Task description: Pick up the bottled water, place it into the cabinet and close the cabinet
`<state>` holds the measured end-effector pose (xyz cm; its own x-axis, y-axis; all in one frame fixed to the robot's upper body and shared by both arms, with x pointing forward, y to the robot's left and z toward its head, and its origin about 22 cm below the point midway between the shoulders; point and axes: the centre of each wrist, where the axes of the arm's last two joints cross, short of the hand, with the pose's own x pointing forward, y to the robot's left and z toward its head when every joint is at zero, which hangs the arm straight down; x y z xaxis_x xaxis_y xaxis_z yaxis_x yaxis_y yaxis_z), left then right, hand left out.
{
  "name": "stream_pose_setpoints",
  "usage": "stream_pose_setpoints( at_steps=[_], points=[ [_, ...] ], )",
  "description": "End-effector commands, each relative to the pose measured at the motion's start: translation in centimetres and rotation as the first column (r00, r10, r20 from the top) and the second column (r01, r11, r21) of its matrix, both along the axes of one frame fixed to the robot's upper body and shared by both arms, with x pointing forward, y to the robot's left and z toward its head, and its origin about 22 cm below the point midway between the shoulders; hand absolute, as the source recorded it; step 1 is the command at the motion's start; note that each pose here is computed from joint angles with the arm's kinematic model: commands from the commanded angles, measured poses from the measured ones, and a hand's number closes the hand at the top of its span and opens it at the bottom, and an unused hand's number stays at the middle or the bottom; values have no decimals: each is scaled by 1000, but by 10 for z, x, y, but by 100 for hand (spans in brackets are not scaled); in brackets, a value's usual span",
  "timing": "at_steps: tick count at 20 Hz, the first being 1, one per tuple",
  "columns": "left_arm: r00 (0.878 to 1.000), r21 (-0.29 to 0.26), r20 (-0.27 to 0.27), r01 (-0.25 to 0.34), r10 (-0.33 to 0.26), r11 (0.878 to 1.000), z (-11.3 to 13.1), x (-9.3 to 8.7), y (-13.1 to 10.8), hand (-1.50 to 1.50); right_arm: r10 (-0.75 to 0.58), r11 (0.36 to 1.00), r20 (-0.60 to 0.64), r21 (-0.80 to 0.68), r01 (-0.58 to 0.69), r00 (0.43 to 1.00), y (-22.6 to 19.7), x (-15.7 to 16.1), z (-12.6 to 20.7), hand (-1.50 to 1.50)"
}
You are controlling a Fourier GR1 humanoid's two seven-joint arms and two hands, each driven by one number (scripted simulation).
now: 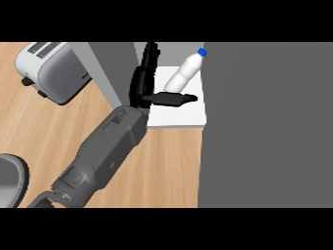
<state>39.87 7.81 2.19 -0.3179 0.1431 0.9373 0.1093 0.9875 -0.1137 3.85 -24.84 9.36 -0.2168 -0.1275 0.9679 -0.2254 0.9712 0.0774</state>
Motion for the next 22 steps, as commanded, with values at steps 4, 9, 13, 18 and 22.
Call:
stream_pose_setpoints(
  at_steps=[4,9,13,18,22],
  points=[
    [985,-120,10,170,-170,978,-21,-49,-12,-150,-8,1000,34,-21,8,999,5,-4,34,-150],
    [972,-163,70,232,-223,959,-18,-85,-8,-150,-46,998,31,-35,48,998,6,-7,30,-150],
    [965,-188,37,262,-260,947,-5,-101,-6,-150,11,995,42,-104,-6,999,4,-7,40,-150],
    [961,-181,17,275,-276,944,-17,-138,28,150,177,972,23,-160,-171,984,6,0,21,150],
    [966,-182,-11,254,-260,950,-23,-160,55,150,308,923,-43,-227,-310,950,8,-9,50,150]
  ],
)
